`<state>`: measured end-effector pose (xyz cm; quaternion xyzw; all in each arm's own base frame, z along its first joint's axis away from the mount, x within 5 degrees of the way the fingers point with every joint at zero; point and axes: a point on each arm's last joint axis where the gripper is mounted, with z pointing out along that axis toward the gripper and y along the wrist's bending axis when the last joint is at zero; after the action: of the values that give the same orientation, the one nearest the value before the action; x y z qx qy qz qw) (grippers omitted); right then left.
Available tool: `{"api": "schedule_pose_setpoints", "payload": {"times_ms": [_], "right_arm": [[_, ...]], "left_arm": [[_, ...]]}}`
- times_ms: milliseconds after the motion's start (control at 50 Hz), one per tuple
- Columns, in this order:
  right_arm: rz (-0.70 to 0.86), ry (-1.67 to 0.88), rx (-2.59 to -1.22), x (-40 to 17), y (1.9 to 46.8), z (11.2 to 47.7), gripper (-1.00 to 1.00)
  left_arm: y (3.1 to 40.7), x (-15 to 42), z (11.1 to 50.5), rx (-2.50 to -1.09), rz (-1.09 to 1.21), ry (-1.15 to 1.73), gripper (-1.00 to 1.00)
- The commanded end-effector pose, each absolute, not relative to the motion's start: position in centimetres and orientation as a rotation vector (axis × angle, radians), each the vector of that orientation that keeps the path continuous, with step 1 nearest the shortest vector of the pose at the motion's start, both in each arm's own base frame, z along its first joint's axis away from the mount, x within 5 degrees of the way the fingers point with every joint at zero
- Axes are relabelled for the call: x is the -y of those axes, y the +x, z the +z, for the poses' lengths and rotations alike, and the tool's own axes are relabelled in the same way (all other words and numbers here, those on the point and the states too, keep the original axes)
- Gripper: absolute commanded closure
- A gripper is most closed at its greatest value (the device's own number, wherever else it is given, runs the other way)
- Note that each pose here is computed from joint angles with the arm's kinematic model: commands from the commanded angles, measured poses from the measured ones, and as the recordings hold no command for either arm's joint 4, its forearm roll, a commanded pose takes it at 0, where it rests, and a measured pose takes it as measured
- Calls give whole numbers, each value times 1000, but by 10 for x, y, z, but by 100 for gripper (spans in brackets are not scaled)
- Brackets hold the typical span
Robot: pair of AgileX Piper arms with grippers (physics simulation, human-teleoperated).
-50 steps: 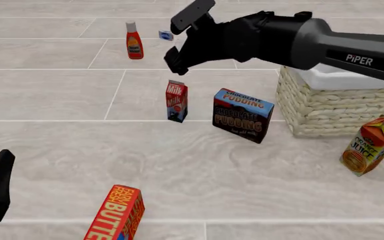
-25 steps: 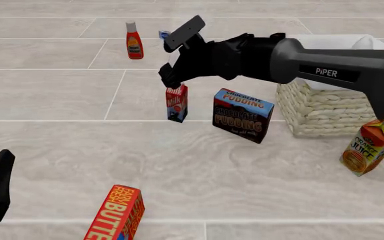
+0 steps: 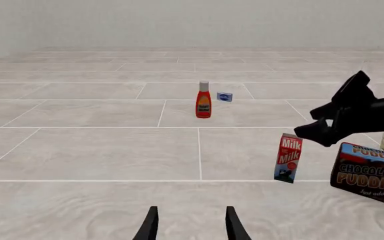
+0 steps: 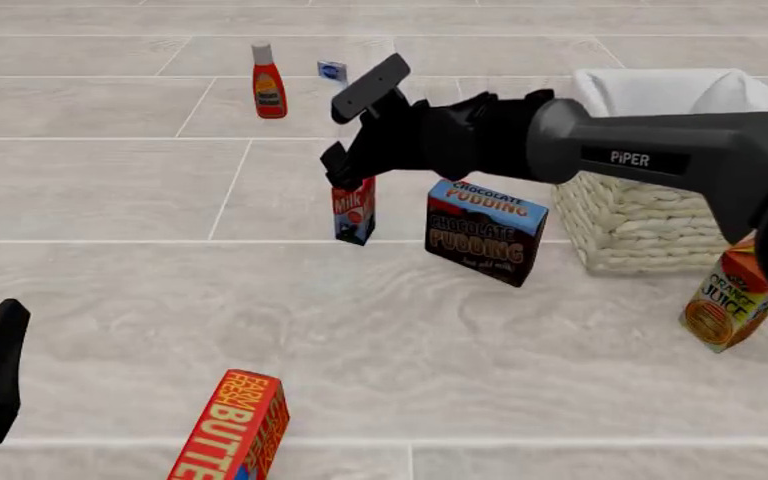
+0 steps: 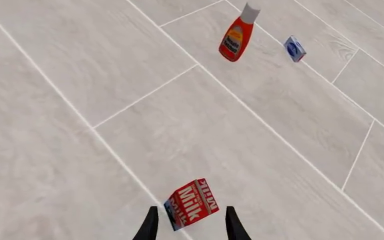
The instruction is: Pick the milk and place it in the basket.
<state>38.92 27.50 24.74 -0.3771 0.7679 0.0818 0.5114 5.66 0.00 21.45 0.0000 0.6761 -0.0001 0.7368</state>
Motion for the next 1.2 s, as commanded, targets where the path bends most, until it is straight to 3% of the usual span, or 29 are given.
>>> {"api": "schedule_pose_setpoints", "payload": {"times_ms": [20, 1200], "right_arm": [[192, -902, -1846, -274, 392, 239, -100], [170, -879, -1902, -275, 426, 163, -100]], "left_arm": [[57, 0, 214, -1485, 0, 0, -100], [57, 0, 214, -1485, 0, 0, -100]]}}
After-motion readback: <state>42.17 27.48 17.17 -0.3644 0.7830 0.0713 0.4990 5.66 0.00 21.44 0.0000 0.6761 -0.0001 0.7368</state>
